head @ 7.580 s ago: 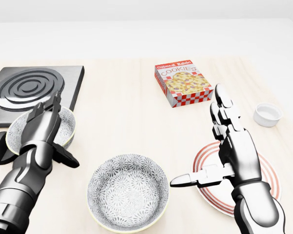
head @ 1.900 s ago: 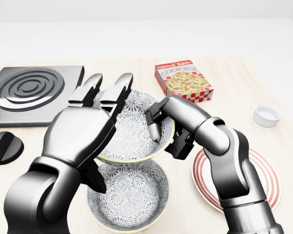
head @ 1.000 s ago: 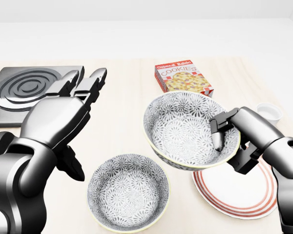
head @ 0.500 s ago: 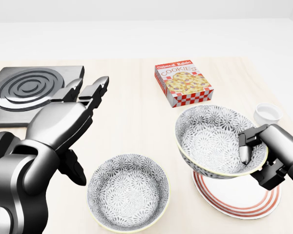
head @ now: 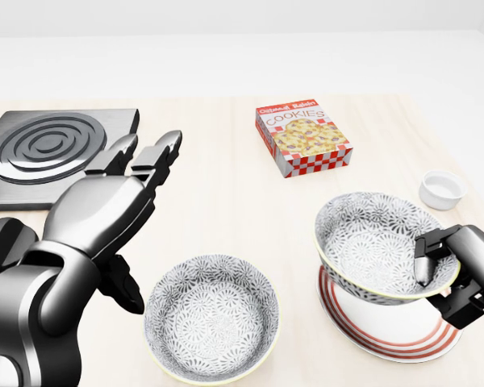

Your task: Pick the akita bowl from table center and place it on the plate.

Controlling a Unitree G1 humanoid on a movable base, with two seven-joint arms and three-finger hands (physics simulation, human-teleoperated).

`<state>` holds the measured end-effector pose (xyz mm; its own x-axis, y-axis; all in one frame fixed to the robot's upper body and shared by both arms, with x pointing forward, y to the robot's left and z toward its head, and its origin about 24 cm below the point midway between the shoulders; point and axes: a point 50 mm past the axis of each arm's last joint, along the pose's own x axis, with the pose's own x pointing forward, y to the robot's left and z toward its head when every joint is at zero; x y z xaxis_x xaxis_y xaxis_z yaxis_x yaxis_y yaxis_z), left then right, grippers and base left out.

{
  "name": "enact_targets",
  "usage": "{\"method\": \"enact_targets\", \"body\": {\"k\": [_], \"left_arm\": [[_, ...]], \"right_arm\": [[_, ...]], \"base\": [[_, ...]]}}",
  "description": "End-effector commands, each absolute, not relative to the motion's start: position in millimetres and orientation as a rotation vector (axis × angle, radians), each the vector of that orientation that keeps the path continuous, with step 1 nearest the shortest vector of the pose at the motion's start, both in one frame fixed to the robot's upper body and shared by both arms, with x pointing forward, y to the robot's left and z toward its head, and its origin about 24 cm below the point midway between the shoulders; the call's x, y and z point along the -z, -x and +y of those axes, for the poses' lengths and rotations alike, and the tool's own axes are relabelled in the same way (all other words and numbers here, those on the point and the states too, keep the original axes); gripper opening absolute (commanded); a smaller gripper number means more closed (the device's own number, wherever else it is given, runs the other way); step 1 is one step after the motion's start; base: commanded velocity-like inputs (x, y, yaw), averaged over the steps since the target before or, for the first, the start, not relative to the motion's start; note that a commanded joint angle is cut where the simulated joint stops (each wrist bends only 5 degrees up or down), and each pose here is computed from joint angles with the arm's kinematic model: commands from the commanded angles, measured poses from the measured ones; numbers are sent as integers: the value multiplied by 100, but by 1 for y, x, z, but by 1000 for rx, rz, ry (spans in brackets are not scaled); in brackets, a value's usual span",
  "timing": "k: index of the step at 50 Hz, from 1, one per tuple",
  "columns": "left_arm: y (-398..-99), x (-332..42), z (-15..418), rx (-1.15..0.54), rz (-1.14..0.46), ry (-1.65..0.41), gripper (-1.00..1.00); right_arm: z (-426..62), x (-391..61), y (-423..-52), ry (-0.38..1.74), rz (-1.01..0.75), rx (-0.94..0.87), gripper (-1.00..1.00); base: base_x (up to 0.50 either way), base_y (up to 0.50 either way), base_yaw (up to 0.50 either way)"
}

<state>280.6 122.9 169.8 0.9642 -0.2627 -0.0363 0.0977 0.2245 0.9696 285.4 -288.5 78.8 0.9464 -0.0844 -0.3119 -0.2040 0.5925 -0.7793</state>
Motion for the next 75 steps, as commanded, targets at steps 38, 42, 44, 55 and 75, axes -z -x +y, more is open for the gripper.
{"method": "enact_targets", "body": {"k": [38, 42, 44, 55, 75], "left_arm": [[-285, -168, 126, 259, -128, -1317, 100], [-285, -166, 126, 263, -123, -1316, 100], [-284, -165, 126, 265, -122, -1315, 100], [-279, -163, 126, 263, -119, -1311, 100], [-277, -163, 129, 264, -126, -1284, 100]], "right_arm": [[-308, -53, -281, 980, 383, 17, -100], [-309, -52, -278, 985, 387, 20, -100], [-309, -52, -277, 992, 388, 22, -100], [-311, -51, -272, 1027, 413, 14, 100], [-297, -83, -250, 951, 328, -17, 100]], "base": [[0, 0, 0], [0, 0, 0], [0, 0, 0], [0, 0, 0], [0, 0, 0]]}}
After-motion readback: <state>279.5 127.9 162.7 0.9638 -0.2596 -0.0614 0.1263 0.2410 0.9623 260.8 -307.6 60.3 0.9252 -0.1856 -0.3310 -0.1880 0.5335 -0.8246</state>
